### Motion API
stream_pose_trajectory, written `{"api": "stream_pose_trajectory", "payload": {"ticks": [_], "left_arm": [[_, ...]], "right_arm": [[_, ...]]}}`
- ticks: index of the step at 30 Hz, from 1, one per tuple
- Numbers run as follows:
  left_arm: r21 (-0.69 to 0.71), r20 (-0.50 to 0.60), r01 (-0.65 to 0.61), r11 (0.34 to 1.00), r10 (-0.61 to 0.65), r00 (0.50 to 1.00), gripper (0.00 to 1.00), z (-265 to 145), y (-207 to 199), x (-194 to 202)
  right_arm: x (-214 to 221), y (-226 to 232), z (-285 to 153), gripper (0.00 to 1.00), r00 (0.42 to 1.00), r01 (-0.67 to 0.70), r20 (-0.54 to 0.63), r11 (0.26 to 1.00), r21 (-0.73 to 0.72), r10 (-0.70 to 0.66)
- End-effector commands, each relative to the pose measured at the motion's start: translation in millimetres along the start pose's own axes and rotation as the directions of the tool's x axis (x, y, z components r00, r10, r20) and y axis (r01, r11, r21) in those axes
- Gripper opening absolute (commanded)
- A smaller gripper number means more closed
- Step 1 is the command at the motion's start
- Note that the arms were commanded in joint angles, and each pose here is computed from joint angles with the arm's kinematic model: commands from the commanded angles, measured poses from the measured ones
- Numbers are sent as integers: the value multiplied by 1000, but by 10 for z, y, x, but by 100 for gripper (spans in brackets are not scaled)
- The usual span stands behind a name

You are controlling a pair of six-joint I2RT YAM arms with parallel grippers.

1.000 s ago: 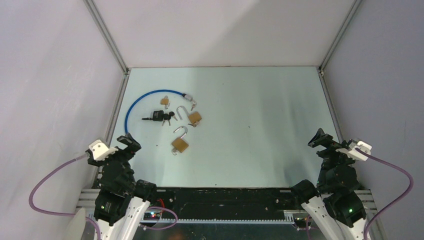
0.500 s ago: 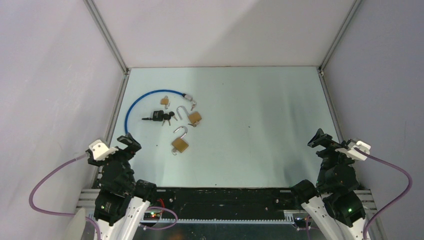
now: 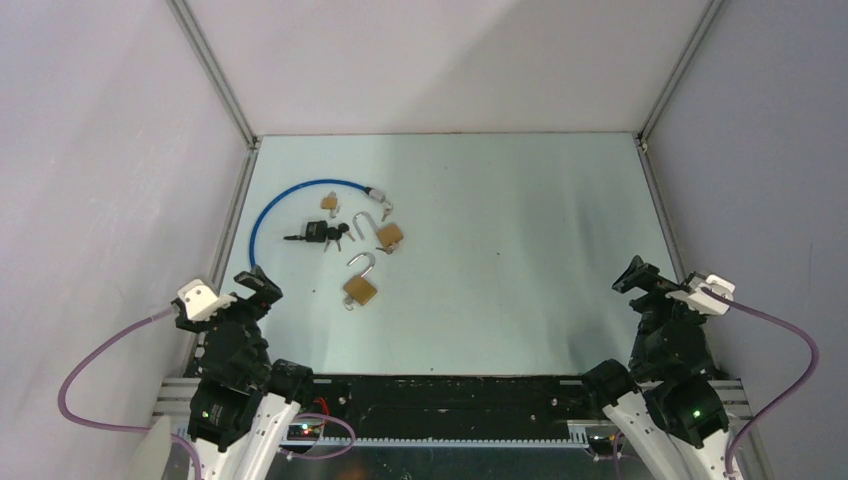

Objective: Unlock with the key

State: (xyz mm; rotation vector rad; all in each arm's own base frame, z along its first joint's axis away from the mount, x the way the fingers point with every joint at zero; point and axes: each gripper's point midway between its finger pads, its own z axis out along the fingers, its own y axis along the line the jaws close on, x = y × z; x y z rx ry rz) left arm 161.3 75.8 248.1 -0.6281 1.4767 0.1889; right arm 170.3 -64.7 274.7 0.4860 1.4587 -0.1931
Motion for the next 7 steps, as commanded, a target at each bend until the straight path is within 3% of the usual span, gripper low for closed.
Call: {"api": "stream_pose_trajectory", "payload": {"ticks": [1,7], "left_arm": [[50,184,182,982,-188,965,100,-275,222,-418],[69,184,169,983,-179,966,100,-287,197,-428]], "right_arm": [[-17,-14,23,99,1000,-7,5,1000,26,7],[2,7,28,99,1000,-1,-3,1000,18,1]]}}
